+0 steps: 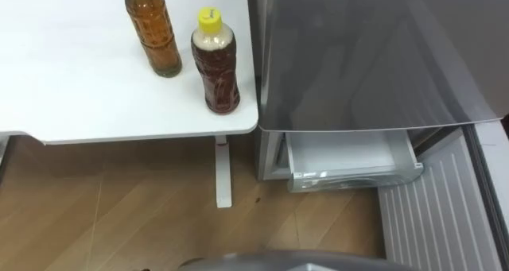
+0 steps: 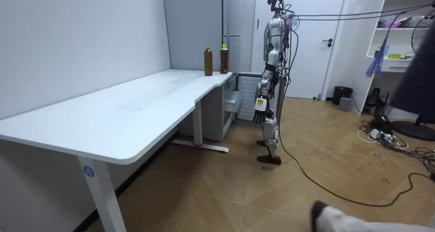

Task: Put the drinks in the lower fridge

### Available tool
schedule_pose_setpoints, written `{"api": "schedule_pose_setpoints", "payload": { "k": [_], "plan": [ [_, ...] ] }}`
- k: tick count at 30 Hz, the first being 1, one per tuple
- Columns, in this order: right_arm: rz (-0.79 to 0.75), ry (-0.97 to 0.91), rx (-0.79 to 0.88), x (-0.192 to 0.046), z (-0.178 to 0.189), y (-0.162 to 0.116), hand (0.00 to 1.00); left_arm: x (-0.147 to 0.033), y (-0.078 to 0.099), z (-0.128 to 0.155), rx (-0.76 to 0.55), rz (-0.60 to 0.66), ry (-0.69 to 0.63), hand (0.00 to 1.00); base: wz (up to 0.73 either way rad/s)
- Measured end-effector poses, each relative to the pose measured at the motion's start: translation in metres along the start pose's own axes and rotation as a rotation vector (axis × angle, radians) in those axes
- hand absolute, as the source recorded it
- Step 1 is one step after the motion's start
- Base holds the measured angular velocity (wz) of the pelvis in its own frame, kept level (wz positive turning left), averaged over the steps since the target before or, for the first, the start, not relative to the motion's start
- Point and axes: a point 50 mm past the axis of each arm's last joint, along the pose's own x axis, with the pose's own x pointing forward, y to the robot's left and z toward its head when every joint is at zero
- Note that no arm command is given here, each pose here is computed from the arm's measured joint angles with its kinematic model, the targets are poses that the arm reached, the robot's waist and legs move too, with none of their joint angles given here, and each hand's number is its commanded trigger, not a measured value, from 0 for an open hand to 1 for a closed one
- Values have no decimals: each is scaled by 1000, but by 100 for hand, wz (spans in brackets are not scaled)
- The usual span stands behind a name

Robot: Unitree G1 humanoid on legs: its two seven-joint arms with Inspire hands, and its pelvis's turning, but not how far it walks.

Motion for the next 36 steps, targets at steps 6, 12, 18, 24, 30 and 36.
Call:
{"api": "schedule_pose_setpoints", "payload": {
  "k": [6, 12, 18, 24, 30, 36],
  "plan": [
    [-2, -1, -8, 0, 0, 0, 0, 0, 0, 0, 0, 1, -1, 0, 0],
    [-3, 4, -16, 0, -1, 0, 0, 0, 0, -1, -18, 2, 3, 0, 0],
    [-6, 8, -2, 0, -2, 0, 0, 0, 0, -7, -195, 46, 31, 0, 0],
    [-21, 8, 23, 0, -3, 0, 0, -1, 23, -6, -616, 216, 30, 0, 2],
    [-39, -5, 47, 0, -4, -2, 0, -7, 57, 6, -894, 435, -43, 0, -1],
    [-46, -36, 42, 0, -3, -3, 0, -24, 89, 30, -1049, 633, -193, 0, -2]
  ]
}}
